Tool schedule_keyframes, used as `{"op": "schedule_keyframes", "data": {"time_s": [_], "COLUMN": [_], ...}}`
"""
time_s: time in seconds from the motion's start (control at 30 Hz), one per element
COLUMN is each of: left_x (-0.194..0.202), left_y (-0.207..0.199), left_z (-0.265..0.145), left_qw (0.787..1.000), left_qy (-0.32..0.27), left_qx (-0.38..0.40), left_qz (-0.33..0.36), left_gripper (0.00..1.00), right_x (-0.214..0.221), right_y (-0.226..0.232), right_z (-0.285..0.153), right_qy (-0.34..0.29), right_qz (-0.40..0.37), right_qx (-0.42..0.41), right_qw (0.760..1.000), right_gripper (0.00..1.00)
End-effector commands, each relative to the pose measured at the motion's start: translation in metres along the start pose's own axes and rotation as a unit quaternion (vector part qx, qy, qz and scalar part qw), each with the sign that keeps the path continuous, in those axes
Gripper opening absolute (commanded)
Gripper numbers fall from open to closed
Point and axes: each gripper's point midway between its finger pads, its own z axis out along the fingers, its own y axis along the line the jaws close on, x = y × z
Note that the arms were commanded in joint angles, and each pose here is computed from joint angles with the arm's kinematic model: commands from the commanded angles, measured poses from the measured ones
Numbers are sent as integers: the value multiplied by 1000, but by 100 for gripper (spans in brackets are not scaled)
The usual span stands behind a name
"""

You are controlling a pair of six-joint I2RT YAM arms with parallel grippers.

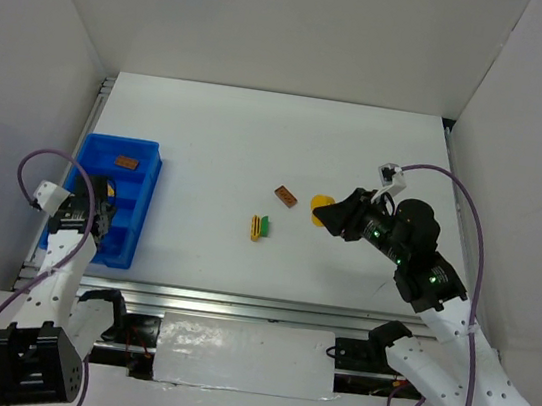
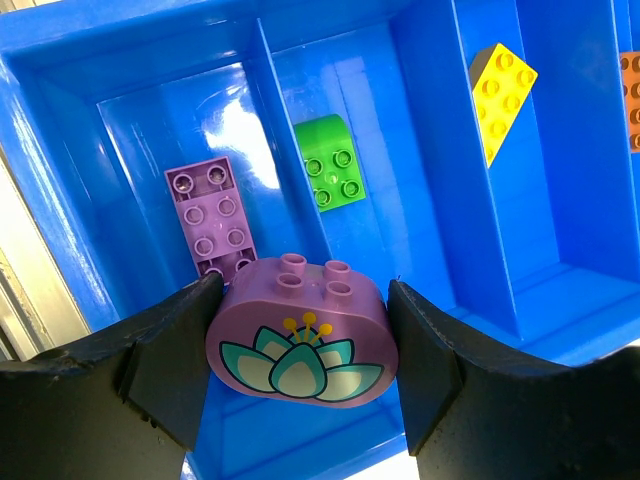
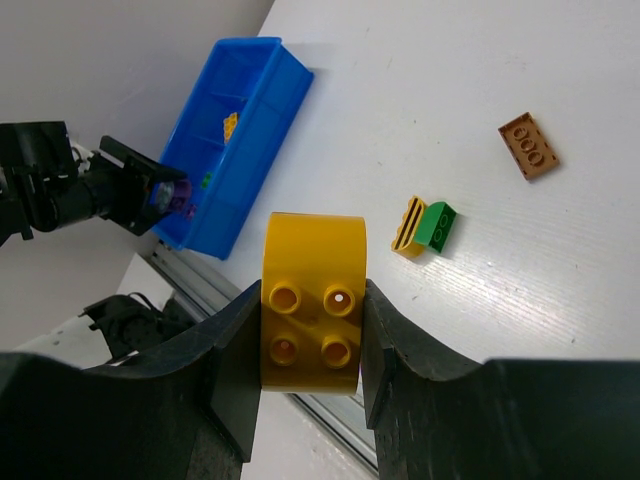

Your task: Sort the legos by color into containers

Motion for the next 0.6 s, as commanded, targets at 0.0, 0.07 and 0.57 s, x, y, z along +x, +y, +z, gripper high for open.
{"op": "schedule_keyframes", "data": {"time_s": [0.0, 0.07, 0.57], "left_x": [-6, -6, -10], "left_y": [-1, -1, -5], "left_z": [2, 2, -1], "left_qw": [1000, 1000, 1000], "left_qy": [-15, -15, -10], "left_qx": [3, 2, -5], "left_qz": [-10, -10, -23], "left_gripper": [0, 0, 0], "right_x": [-17, -17, -19], "right_y": [9, 10, 13], "right_z": [-4, -5, -8], "right_qy": [-30, -31, -33], "right_qz": [-17, -16, -19], "right_qx": [-14, -15, -20], "right_qw": [999, 999, 999], "right_gripper": [0, 0, 0]}}
